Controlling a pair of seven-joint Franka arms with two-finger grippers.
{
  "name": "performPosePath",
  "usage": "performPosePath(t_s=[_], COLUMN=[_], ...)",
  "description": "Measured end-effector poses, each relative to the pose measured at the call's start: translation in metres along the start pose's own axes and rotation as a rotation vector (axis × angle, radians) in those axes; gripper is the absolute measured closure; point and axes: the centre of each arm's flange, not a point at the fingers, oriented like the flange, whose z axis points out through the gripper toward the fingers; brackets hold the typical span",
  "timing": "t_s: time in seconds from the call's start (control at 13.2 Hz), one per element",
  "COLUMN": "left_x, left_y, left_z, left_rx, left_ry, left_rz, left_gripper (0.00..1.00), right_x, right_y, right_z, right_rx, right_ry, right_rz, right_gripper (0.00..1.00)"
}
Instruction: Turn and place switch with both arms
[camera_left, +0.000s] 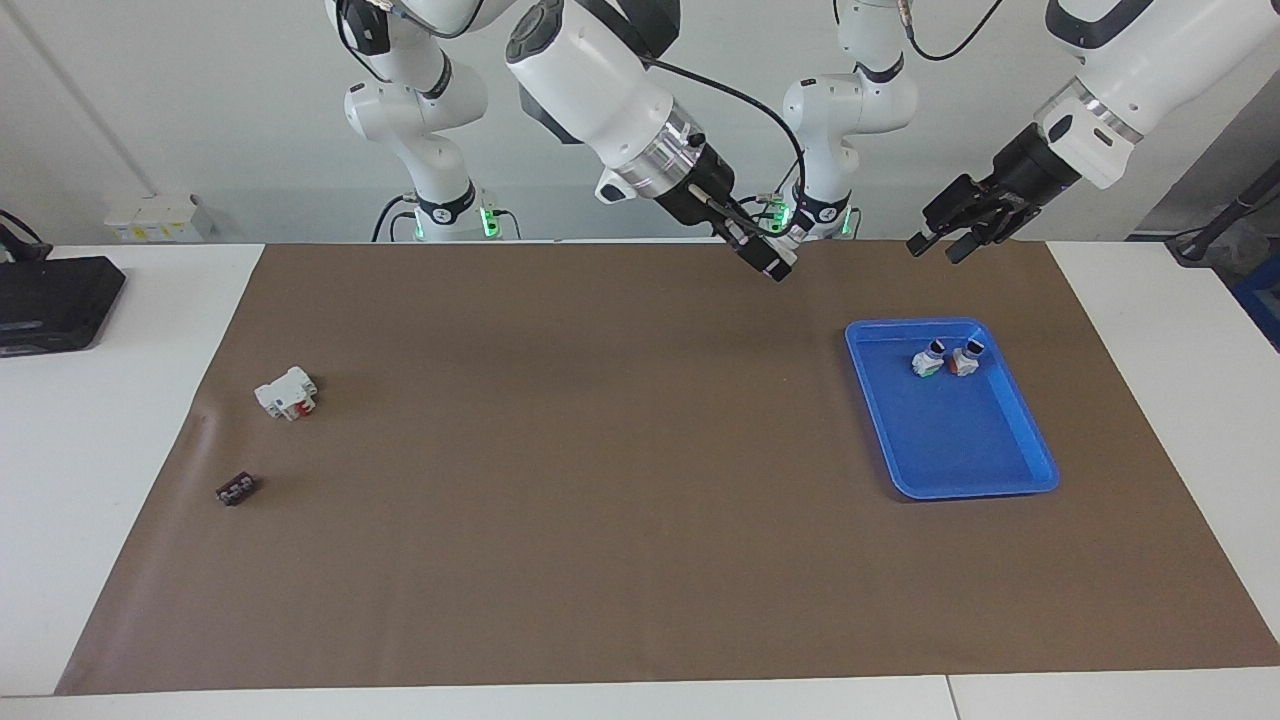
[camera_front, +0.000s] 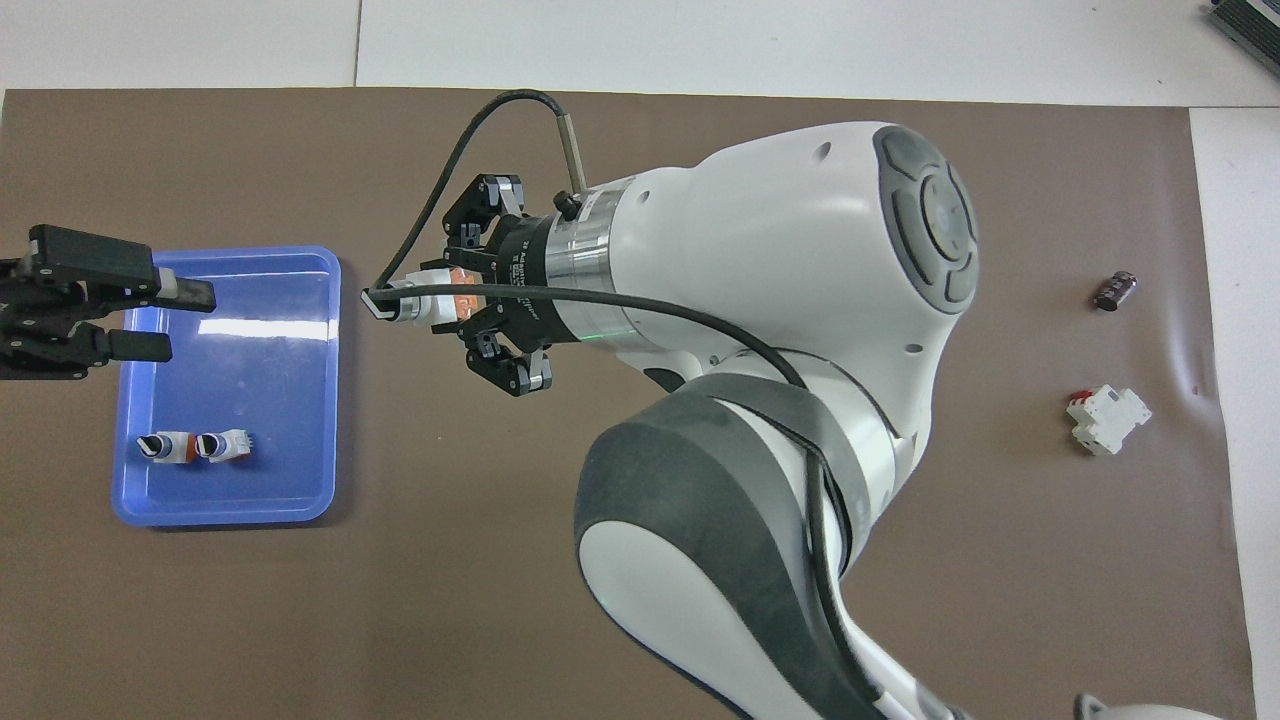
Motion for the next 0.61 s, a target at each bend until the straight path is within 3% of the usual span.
performPosePath(t_s=[0.15,0.61], left_x=[0.0,-0.004], left_y=[0.002,0.013], left_z=[-0.004,-0.001], left_rx=[-0.061,-0.134], left_ry=[-0.013,-0.046], left_rz=[-0.047,-0.08], left_gripper=[0.33,0.48], right_x=[-0.001,-0.004], right_y=[0.001,0.003], right_z=[0.001,0.003], right_rx=[-0.002,-0.004], right_ry=[0.003,0.003], right_rz=[0.002,-0.002], right_gripper=[0.59,0.59])
